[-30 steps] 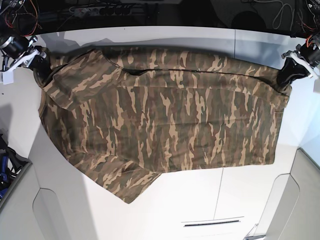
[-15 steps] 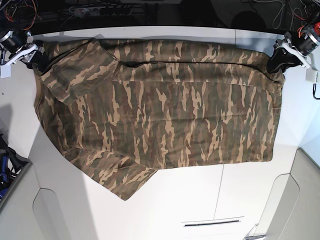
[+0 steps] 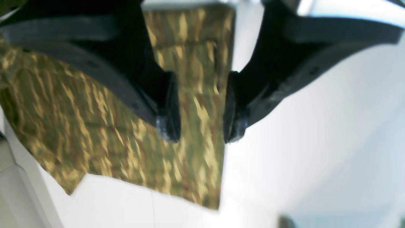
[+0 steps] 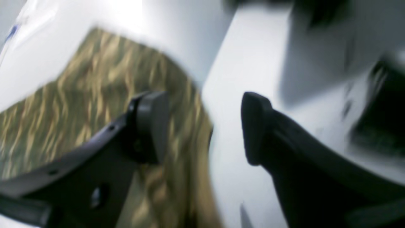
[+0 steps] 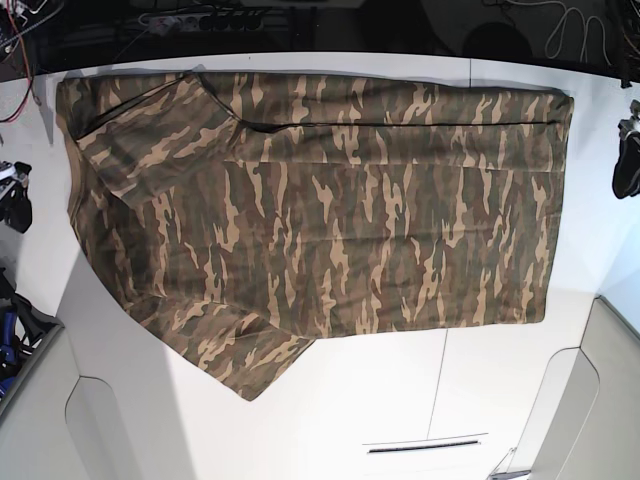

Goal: Fold the T-shirt properly
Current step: 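Reach both grippers to the folded edge corners of the shirt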

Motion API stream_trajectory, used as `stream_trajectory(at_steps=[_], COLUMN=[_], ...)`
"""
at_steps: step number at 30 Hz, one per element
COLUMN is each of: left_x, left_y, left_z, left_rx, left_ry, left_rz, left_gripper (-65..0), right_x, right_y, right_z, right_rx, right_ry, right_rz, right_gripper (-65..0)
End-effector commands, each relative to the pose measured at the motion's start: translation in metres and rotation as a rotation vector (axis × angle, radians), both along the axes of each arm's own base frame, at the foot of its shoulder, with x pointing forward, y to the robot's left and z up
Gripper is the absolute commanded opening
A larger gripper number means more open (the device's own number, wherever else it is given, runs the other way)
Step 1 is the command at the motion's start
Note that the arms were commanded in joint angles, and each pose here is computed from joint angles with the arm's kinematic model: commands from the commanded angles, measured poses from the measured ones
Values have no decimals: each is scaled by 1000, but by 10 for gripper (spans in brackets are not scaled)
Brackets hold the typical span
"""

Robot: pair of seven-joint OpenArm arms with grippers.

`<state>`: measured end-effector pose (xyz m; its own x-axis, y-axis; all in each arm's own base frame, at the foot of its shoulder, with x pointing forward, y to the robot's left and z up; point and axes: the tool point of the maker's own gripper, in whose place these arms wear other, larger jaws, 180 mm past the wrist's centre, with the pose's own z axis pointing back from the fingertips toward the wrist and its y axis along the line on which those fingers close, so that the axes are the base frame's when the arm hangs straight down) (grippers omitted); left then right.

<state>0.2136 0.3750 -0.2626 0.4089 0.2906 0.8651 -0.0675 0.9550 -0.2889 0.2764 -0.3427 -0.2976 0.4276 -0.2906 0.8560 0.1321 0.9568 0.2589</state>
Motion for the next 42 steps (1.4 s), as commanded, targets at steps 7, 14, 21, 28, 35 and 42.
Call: stream_trajectory(at_steps=[7,14,21,28,35,42], left_x=[42,101,160,184,197,206], left_y=[13,12,15,19,9,-21], left_z=[36,-2,-53,-105,-118,-129], left_rx=[172,219,111,37,-22,-69], left_ry=[-101,-56,60,174,190,204], left_rz=[-25,-74,-66,-25,-8,-34], left_gripper=[-329,-259,-259,-181,-181,-181], right_x=[67,141,180,171,159,167], right_y=[-18,1,21,19,36,95], right_z=[46,4,-34,-74,-105,-112], right_rx=[-38,18,67,38,106,185], right_ry=[-137,-57,-9,109,172,150], right_rz=[-37,27,21,-1,20,128], right_gripper=[-290,-290,-290,-290,-291,-292])
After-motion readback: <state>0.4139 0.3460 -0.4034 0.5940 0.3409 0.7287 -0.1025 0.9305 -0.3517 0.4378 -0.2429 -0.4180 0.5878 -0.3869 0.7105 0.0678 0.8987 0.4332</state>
